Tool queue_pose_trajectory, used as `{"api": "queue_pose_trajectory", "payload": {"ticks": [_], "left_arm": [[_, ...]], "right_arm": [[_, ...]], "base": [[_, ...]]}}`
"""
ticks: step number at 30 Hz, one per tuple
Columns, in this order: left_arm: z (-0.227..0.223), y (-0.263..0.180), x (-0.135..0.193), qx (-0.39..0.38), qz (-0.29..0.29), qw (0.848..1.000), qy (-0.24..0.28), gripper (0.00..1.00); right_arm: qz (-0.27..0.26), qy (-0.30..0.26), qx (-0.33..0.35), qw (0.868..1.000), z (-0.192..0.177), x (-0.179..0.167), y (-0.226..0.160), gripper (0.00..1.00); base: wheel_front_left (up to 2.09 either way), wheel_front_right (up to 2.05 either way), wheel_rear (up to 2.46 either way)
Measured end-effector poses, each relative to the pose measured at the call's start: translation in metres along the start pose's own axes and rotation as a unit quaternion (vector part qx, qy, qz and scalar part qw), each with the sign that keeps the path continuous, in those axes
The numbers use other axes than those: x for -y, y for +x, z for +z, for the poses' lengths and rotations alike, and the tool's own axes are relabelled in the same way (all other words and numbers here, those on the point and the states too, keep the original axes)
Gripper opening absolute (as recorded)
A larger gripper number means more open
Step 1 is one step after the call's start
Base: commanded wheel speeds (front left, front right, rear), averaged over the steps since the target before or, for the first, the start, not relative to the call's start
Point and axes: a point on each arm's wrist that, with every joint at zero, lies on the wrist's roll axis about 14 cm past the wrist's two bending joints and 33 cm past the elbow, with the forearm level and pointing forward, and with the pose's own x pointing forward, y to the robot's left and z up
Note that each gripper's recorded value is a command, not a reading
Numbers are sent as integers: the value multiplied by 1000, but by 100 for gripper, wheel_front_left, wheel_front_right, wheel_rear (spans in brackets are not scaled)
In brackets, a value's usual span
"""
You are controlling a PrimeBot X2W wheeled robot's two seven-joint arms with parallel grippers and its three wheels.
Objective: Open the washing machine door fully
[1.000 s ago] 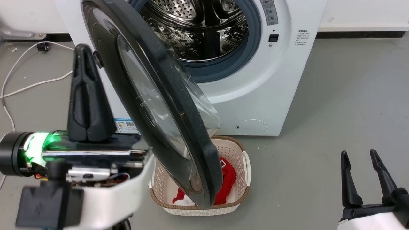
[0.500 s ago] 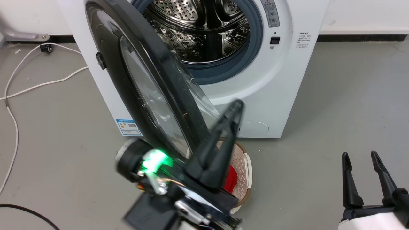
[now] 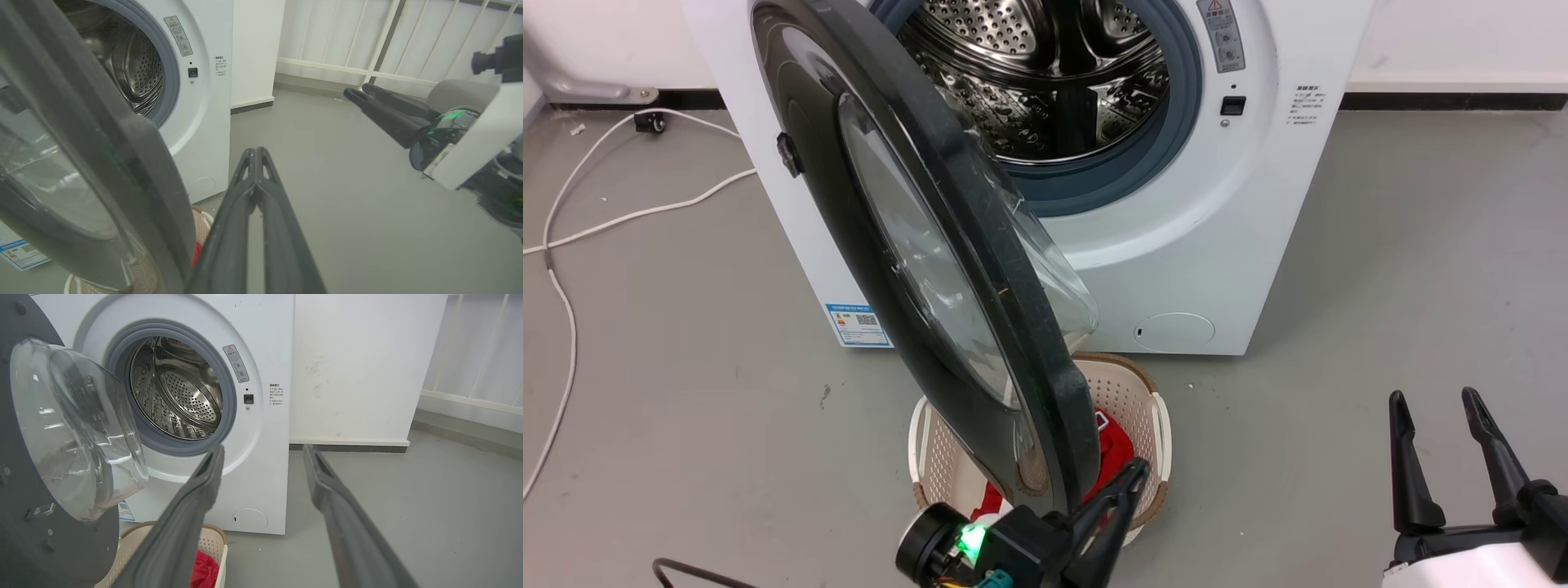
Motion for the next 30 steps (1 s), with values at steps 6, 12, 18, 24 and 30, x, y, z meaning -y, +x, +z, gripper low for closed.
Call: {"api": "queue_pose_trajectory", "payload": {"ticks": [6, 12, 18, 24, 30], "left_arm": [[-6, 7, -16, 4, 19, 1000, 8, 0], [4, 25, -27, 38, 31, 999, 8, 0], [6, 40, -35, 47, 36, 998, 12, 0], [7, 46, -41, 54, 49, 997, 7, 0], [5, 46, -44, 55, 58, 997, 4, 0]], "right_arm": [[2, 2, -6, 1000, -2, -2, 1, 100], [0, 5, -9, 1000, -5, -1, 0, 100], [-8, 7, -18, 1000, -10, 4, -3, 100], [-14, 13, -16, 1000, -11, 7, -2, 100], [-17, 17, -16, 1000, -12, 9, -2, 100]], "base": [[0, 0, 0], [0, 0, 0], [0, 0, 0], [0, 0, 0], [0, 0, 0]]}}
